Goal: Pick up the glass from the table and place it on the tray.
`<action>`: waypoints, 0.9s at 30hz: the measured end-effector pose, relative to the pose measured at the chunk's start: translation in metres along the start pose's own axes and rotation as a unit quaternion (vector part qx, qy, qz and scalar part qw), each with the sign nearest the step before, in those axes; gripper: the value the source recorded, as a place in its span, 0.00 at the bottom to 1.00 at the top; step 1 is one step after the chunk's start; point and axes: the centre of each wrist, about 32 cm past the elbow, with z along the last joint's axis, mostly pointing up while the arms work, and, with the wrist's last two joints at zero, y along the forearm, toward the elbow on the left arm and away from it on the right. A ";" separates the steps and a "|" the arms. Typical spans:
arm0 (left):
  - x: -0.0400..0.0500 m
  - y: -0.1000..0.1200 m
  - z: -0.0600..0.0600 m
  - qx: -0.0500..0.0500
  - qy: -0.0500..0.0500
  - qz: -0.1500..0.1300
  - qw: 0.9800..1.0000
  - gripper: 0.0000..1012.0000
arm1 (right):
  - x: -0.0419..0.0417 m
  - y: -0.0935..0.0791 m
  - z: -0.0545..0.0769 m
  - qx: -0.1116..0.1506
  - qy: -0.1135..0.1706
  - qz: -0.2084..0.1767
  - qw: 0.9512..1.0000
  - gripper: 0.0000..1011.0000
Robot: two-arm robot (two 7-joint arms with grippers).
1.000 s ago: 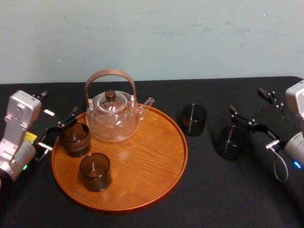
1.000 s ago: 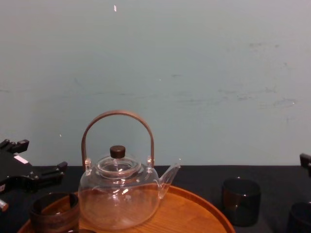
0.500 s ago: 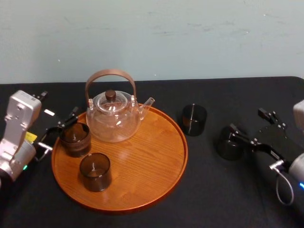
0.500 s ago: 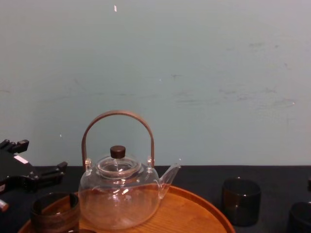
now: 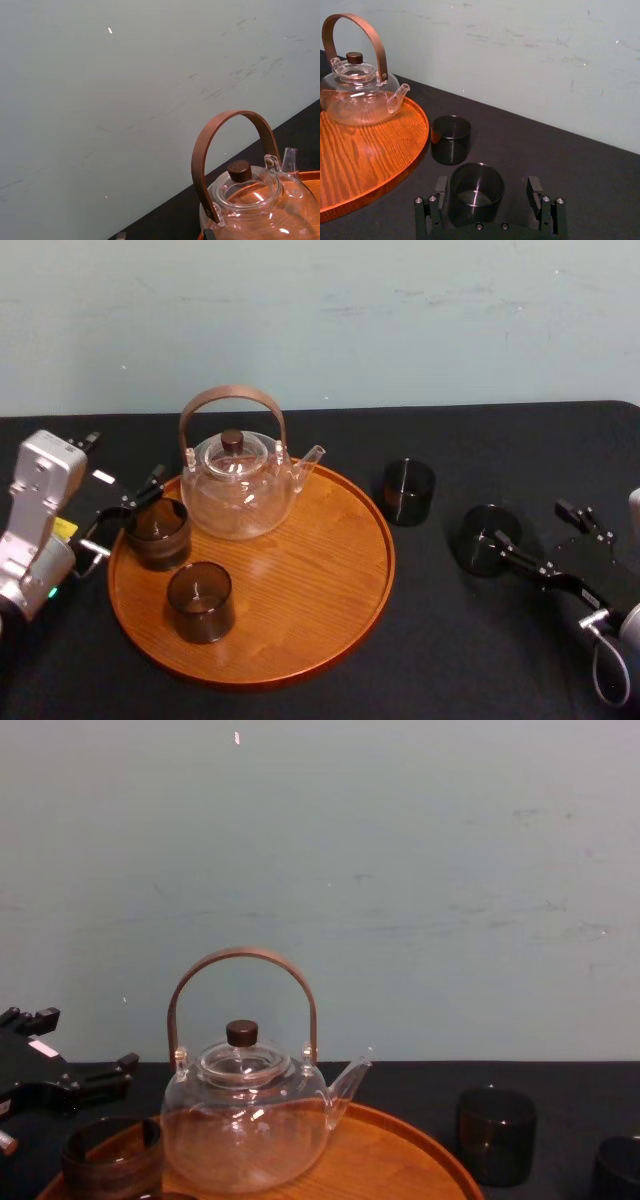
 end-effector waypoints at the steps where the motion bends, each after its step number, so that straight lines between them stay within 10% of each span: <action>1: 0.0000 0.000 0.000 0.000 0.000 0.000 1.000 0.99 | -0.0002 0.000 -0.001 -0.001 0.001 0.001 1.000 0.99; 27: 0.0000 0.000 0.000 0.000 0.000 0.000 1.000 0.99 | 0.0066 0.022 -0.025 -0.022 0.049 0.027 0.998 0.99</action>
